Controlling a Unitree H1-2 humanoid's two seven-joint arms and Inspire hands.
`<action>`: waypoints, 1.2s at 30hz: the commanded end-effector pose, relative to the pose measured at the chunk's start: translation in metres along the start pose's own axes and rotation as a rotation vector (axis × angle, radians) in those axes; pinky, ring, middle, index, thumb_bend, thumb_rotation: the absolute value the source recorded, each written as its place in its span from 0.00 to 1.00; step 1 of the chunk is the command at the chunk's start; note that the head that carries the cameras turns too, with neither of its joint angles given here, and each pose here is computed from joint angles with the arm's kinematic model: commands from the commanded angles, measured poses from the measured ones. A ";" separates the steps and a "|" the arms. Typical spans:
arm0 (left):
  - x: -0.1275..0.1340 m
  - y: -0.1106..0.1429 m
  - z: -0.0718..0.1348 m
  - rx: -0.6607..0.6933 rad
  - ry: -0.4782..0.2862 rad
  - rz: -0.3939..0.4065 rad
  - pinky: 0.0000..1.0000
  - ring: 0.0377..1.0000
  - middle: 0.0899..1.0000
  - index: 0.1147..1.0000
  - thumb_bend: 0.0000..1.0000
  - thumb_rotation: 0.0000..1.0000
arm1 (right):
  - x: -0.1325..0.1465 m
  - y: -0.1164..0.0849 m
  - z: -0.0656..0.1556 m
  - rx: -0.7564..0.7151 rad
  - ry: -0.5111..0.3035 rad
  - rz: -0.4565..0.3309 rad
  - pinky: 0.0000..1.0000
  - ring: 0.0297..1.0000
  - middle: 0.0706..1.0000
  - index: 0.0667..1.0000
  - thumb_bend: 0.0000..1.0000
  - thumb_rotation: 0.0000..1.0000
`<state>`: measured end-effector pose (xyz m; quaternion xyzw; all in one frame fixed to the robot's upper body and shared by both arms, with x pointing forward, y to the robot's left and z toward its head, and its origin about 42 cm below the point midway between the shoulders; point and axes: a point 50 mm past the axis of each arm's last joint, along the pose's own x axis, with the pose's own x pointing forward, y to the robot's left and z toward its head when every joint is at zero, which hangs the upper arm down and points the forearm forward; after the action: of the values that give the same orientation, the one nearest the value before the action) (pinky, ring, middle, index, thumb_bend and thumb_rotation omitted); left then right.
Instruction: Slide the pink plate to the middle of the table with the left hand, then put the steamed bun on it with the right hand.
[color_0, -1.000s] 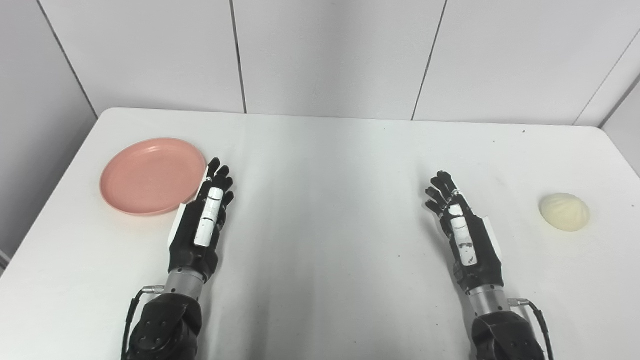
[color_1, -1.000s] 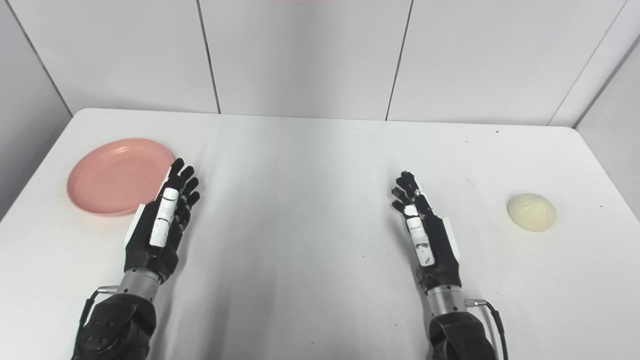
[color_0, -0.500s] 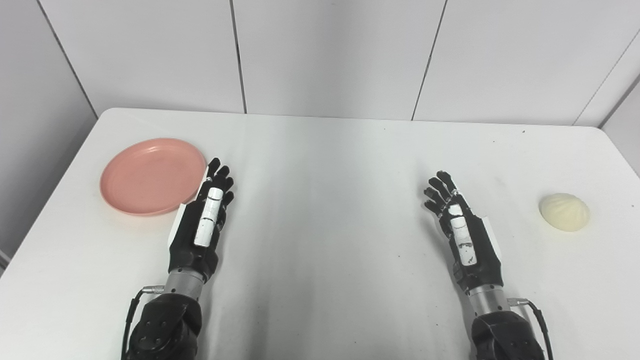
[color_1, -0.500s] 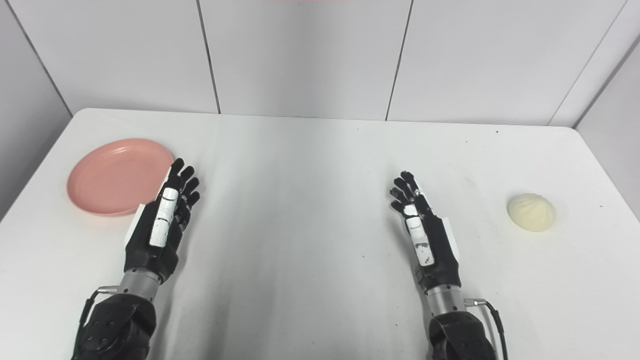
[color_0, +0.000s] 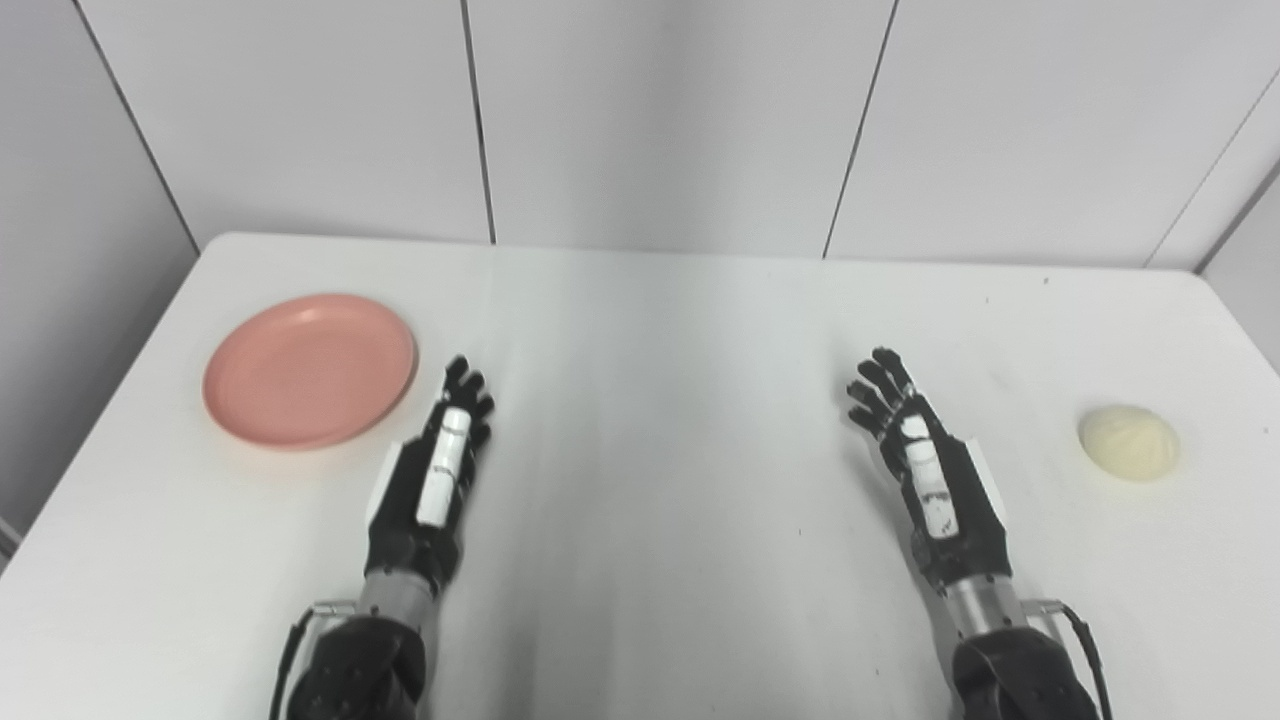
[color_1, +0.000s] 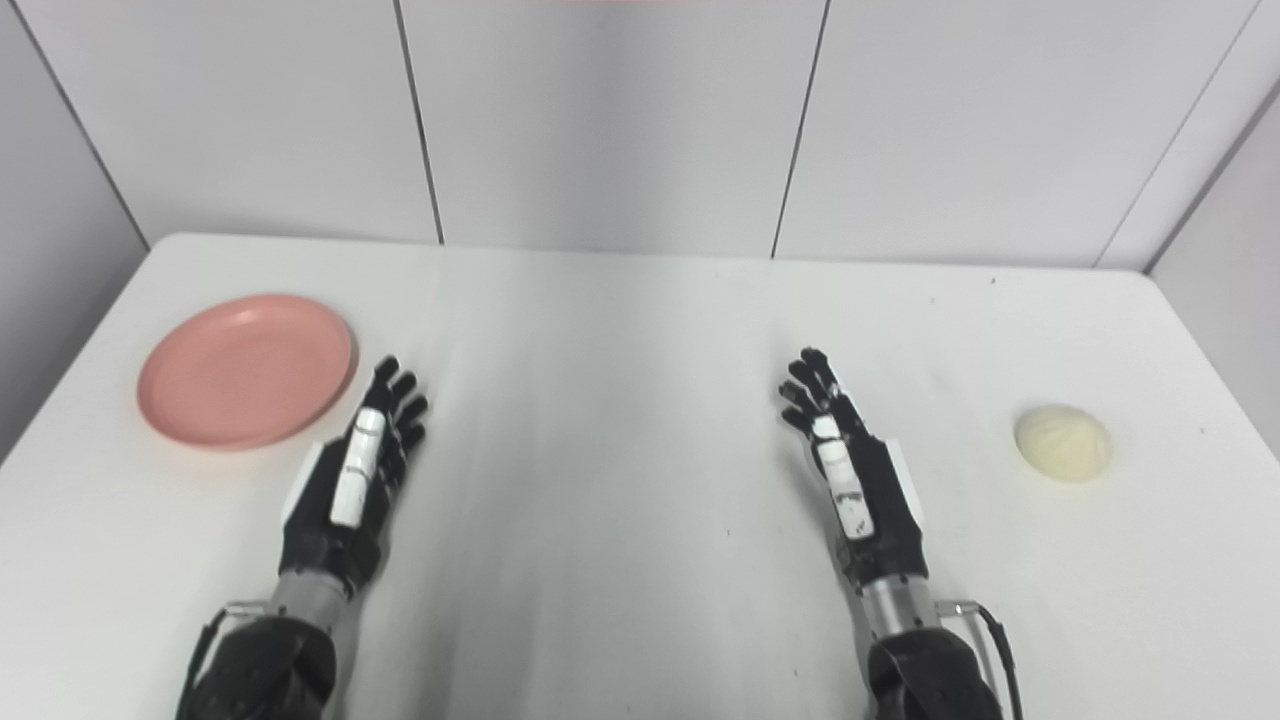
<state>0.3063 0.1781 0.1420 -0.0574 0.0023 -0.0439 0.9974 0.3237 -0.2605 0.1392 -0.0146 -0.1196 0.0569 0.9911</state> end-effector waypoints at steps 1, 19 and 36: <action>0.007 -0.010 0.012 0.006 -0.084 -0.021 1.00 0.98 1.00 1.00 0.64 0.91 | -0.007 -0.008 -0.009 -0.002 -0.009 -0.001 0.91 0.90 0.92 0.93 0.85 0.95; 0.014 -0.023 -0.007 0.010 -0.094 -0.015 1.00 0.98 1.00 1.00 0.69 0.88 | -0.009 -0.021 -0.021 -0.020 -0.004 0.006 0.92 0.90 0.93 0.95 0.84 0.97; 0.010 -0.015 0.026 -0.059 -0.258 0.011 1.00 0.98 0.97 1.00 0.65 0.88 | -0.015 -0.015 -0.021 -0.015 -0.002 0.000 0.91 0.90 0.92 0.94 0.81 0.97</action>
<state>0.3095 0.1669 0.1456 -0.0765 -0.0795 -0.0288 0.9935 0.3320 -0.2771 0.1366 -0.0326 -0.1401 0.0648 0.9875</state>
